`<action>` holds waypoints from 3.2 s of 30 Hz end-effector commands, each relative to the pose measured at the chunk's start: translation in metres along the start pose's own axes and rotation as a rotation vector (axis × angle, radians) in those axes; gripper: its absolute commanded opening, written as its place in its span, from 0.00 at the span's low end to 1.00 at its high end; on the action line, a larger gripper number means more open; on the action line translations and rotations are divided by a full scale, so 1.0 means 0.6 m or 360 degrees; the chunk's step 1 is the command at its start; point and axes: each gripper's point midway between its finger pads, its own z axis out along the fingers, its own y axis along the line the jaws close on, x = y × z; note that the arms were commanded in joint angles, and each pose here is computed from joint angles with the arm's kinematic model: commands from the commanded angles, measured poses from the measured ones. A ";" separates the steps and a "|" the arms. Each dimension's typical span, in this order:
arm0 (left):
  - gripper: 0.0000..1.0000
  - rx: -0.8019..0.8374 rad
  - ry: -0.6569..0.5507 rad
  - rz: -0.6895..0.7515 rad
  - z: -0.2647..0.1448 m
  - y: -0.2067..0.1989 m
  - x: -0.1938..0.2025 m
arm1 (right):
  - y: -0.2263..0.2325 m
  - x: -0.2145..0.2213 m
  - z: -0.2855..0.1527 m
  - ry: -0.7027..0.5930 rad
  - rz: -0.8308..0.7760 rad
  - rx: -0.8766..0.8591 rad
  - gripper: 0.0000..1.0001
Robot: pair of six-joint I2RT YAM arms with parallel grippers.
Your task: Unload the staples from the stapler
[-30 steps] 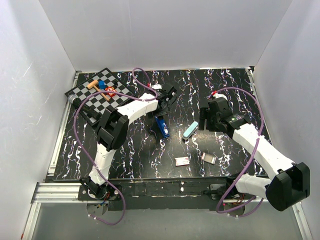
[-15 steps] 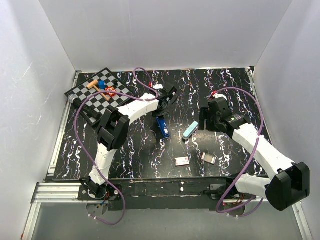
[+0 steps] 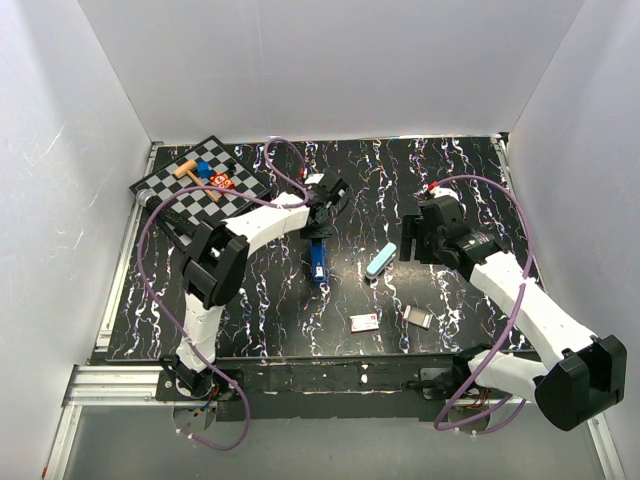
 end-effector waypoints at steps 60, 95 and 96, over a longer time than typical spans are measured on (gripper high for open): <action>0.59 0.0920 -0.0211 0.1467 -0.134 0.038 0.135 | 0.089 0.041 -0.043 0.0188 -0.0299 -0.0327 0.87; 0.46 0.0759 -0.0223 0.1452 -0.124 0.082 0.143 | 0.116 0.044 -0.067 0.0171 -0.0323 -0.0368 0.87; 0.46 0.0758 -0.0218 0.1453 -0.123 0.082 0.143 | 0.116 0.043 -0.067 0.0167 -0.0327 -0.0368 0.87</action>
